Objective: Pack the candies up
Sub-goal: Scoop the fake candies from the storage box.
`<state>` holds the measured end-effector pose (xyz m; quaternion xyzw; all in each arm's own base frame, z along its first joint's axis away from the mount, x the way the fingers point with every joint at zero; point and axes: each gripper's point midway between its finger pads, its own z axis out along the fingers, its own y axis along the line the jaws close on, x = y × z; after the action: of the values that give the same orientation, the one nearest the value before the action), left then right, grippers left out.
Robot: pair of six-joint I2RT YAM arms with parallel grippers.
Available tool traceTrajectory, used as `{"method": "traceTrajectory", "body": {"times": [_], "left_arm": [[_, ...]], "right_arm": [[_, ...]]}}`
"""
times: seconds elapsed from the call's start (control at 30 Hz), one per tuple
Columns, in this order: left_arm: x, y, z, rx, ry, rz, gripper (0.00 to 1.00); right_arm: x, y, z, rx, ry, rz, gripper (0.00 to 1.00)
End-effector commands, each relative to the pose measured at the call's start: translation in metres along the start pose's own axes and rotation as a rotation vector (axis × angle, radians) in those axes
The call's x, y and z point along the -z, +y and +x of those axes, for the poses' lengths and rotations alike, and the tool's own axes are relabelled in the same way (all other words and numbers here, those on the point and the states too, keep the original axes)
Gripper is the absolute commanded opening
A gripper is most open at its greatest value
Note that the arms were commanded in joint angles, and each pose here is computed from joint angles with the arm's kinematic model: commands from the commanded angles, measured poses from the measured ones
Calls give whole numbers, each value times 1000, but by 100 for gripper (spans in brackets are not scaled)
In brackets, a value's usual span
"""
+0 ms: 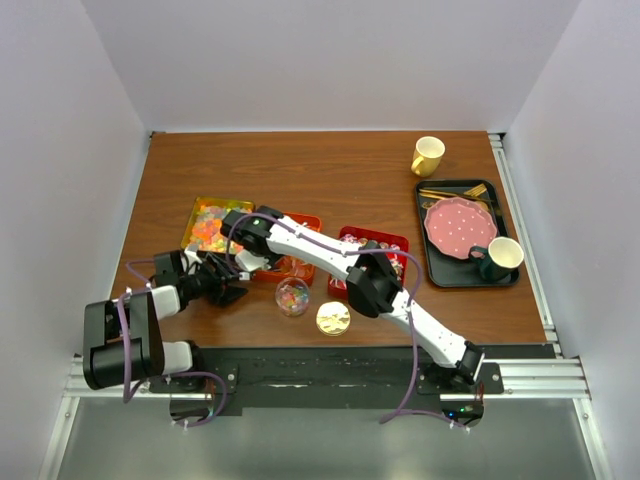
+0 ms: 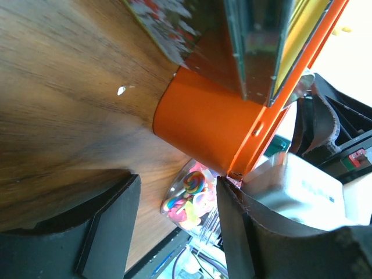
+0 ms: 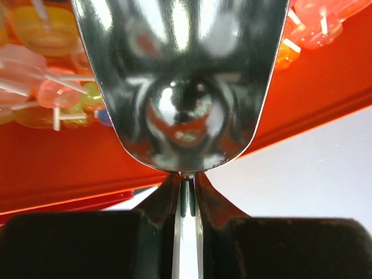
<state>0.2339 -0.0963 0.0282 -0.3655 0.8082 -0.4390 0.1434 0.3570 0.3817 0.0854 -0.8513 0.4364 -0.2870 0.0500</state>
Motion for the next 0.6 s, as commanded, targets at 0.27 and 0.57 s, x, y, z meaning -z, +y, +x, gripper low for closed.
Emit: {"method": "traceTrajectory", "body": {"times": [0.27,0.57], "left_arm": [[5,48,-4,-61,-76,-212,63],[7,34,-8,-116,-60,-187,64]], "right_arm": [[3,-10,-74,-160,-475,-37,0],[8,-14,-85,-197,-704,-89,0]]}}
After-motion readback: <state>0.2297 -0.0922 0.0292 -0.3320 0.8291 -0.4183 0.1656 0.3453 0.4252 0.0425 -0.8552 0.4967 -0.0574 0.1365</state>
